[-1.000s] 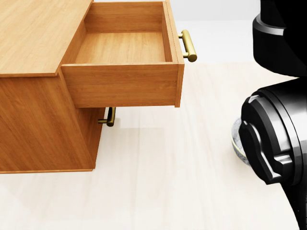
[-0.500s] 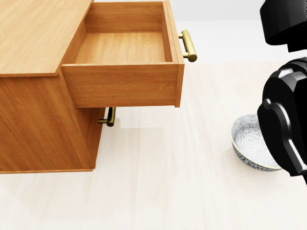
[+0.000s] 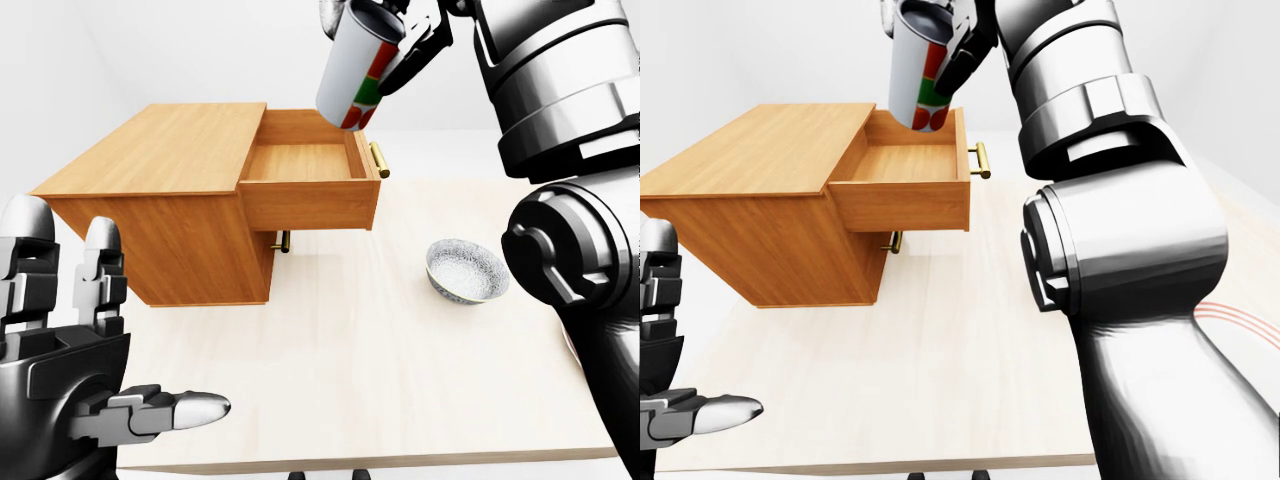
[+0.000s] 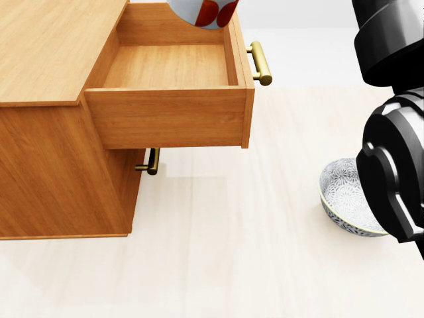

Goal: Put the ketchup in the top drawer of the cabinet.

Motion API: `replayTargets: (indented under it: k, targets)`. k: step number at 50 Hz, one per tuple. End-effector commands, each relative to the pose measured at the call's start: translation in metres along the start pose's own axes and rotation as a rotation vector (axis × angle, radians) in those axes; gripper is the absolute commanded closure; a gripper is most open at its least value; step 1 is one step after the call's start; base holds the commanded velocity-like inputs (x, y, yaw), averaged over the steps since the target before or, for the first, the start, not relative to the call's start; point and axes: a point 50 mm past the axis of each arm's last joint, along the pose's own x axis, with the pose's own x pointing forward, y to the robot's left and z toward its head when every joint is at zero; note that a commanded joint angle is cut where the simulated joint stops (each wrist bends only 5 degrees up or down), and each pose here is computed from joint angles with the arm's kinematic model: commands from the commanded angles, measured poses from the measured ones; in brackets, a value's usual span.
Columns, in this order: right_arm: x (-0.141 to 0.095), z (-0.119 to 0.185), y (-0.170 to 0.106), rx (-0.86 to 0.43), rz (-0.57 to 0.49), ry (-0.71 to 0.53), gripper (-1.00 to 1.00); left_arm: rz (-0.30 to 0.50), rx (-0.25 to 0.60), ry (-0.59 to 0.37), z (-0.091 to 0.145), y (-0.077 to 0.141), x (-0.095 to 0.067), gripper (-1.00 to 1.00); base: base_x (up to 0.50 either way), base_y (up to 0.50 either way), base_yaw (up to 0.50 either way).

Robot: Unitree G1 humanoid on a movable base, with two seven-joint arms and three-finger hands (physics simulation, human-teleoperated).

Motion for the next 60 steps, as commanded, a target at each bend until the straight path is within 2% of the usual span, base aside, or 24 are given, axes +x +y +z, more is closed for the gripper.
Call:
replayTargets:
  k: [1,18,32,44,48,60]
  targets:
    - [0.001,-0.008,0.002,0.021,0.008,0.014,1.00,-0.001,0.001,-0.002,0.000,0.000,0.000,-1.00,0.00,0.00,0.00]
    - [0.007,-0.020,0.015,0.027,0.042,0.047,1.00,0.004,-0.003,0.007,0.000,0.001,0.000,-1.00,0.00,0.00,0.00]
    - [0.006,-0.007,0.010,-0.007,0.031,0.038,1.00,0.003,-0.004,0.011,0.000,0.001,0.000,-1.00,0.00,0.00,0.00]
    - [0.008,-0.008,0.008,-0.024,-0.066,0.053,1.00,-0.002,-0.004,0.018,-0.001,0.000,-0.001,-1.00,0.00,0.00,0.00]
    - [0.010,-0.012,0.009,-0.012,-0.129,0.058,1.00,-0.002,-0.003,0.015,-0.001,0.000,-0.001,-1.00,0.00,0.00,0.00]
    - [0.017,-0.020,0.019,-0.014,-0.174,0.080,1.00,0.000,-0.008,0.019,0.000,0.001,-0.001,-1.00,0.00,0.00,0.00]
